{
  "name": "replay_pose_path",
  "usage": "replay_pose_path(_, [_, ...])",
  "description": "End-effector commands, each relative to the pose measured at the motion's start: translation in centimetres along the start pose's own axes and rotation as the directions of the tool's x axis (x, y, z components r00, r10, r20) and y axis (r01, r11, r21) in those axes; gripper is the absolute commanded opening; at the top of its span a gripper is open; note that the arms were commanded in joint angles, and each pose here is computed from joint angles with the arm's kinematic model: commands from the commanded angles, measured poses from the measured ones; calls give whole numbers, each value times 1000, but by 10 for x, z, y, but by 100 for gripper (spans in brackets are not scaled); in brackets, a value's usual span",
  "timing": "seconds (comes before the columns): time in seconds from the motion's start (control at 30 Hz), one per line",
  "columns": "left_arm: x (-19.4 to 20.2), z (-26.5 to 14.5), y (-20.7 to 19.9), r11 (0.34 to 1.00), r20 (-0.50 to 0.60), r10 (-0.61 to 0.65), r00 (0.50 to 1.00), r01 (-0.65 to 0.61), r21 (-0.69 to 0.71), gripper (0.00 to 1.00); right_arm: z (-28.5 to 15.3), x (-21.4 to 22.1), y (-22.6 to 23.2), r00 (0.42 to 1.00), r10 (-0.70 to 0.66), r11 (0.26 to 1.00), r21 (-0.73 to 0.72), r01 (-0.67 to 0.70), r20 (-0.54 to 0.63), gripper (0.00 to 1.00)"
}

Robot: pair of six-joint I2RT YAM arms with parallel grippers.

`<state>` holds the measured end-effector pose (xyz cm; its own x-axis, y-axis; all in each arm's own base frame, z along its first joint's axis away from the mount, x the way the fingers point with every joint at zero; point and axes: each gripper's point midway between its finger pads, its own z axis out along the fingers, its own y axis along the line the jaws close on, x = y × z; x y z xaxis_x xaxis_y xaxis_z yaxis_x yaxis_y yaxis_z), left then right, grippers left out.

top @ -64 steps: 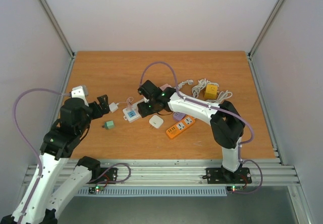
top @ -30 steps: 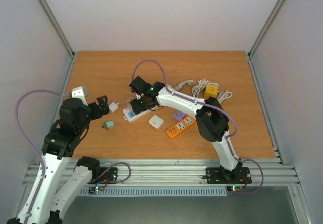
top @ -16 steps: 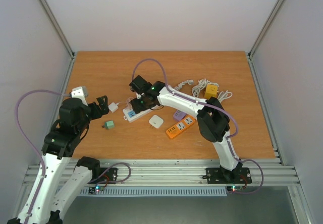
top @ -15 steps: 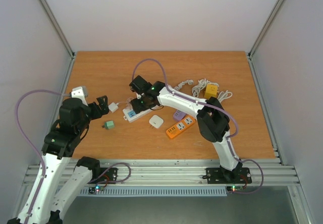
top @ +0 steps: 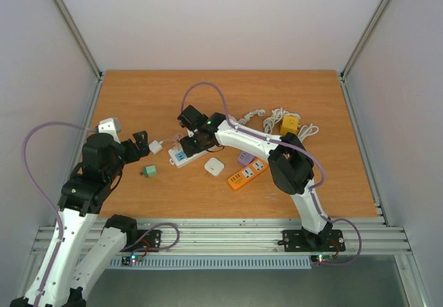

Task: Insert the plug

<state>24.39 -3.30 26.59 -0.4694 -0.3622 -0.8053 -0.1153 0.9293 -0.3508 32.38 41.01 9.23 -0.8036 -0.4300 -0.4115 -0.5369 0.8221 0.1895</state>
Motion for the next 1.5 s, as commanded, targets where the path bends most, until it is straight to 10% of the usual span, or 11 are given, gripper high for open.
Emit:
replay_pose_path(0.0, [-9,2,-3,1000,39,0,999,0,15,99,17,15,-13,998,-14,999,43,17,-63,35])
replay_pose_path(0.57, [-8,4,-3,1000,31,-1,1000,1,16,99,53,84,-63,950,50,960,276,39,-309,35])
replay_pose_path(1.27, [-3,11,-6,1000,-6,0,1000,0,27,99,8,60,-52,977,78,977,209,-35,-200,49])
replay_pose_path(1.47, [21,27,-26,990,-167,-77,983,95,104,99,8,54,-47,982,76,982,182,-44,-172,56])
